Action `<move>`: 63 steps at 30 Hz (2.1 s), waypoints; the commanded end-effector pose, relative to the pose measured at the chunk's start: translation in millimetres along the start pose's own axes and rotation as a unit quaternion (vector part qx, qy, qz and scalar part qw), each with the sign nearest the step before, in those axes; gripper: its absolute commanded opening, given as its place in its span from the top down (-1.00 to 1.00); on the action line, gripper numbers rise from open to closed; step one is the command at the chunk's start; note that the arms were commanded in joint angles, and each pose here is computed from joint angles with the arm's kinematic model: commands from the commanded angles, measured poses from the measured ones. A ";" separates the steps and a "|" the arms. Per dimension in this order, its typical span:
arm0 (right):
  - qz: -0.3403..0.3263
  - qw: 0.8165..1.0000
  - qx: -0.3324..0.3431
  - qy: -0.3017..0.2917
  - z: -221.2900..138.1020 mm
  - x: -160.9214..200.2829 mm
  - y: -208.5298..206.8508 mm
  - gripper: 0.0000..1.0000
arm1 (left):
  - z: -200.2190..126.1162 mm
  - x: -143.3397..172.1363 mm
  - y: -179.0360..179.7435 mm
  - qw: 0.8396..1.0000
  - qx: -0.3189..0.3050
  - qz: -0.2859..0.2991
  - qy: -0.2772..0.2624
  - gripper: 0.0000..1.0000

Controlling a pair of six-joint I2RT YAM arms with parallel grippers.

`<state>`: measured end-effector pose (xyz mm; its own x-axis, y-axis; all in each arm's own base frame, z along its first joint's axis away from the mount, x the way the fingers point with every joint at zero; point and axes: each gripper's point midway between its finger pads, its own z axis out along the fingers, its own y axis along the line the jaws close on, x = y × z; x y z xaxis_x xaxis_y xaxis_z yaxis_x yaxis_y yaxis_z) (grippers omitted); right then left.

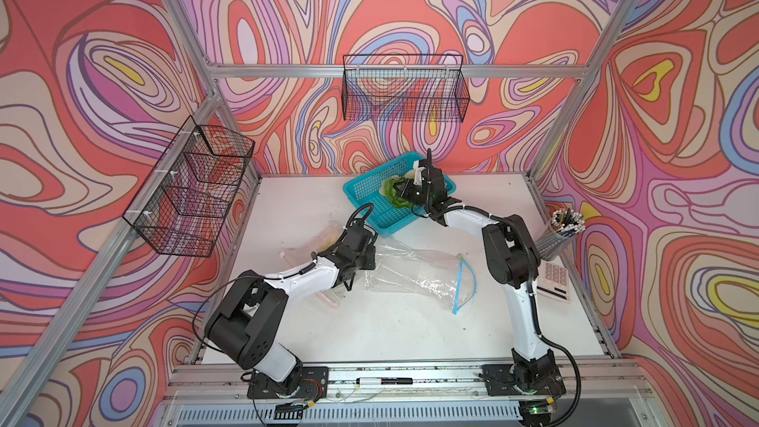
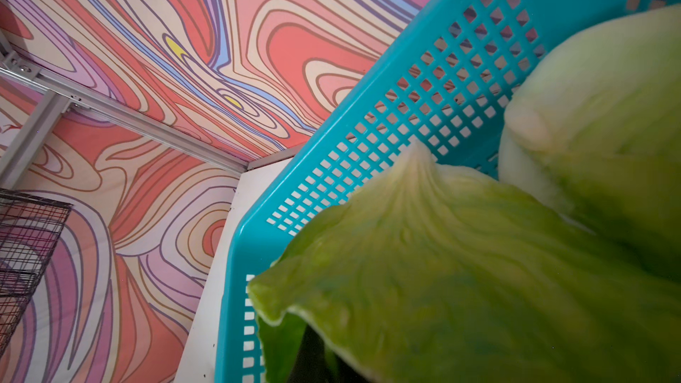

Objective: Open the zip-top bag and take out the chinese cabbages
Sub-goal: Place the Chinese cabbage in the basket.

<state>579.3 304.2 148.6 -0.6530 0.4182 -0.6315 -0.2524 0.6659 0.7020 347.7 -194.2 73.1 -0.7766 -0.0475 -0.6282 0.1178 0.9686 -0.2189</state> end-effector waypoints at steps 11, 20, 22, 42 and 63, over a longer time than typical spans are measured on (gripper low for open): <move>-0.001 0.999 0.053 0.014 -18.3 -10.7 -14.4 0.33 | -7.3 -11.9 -7.6 0.999 0.017 -0.028 -0.021 1.00; 0.014 0.998 0.049 -0.045 -66.8 -56.7 6.0 -0.26 | -8.2 -22.8 -21.9 0.995 0.048 -0.083 -0.037 1.00; 0.013 0.997 0.043 -0.062 -80.3 -68.3 11.2 -0.35 | -9.9 -26.8 -27.8 0.993 0.056 -0.091 -0.044 1.00; -0.062 0.984 0.116 -0.116 -224.0 -92.6 -30.9 -0.49 | 28.3 -51.5 -114.1 0.963 0.143 -0.217 -0.069 1.00; -0.104 0.987 0.071 -0.099 -258.4 -57.5 -22.6 -0.52 | 26.5 -88.4 -151.2 0.975 0.144 -0.147 -0.086 -0.50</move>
<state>442.1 99.8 241.6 -0.4721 0.3782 -0.7963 -0.1882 0.8393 0.5101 420.7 -354.4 116.2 -0.7169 -0.3956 -0.5741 0.0690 0.7791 -0.6231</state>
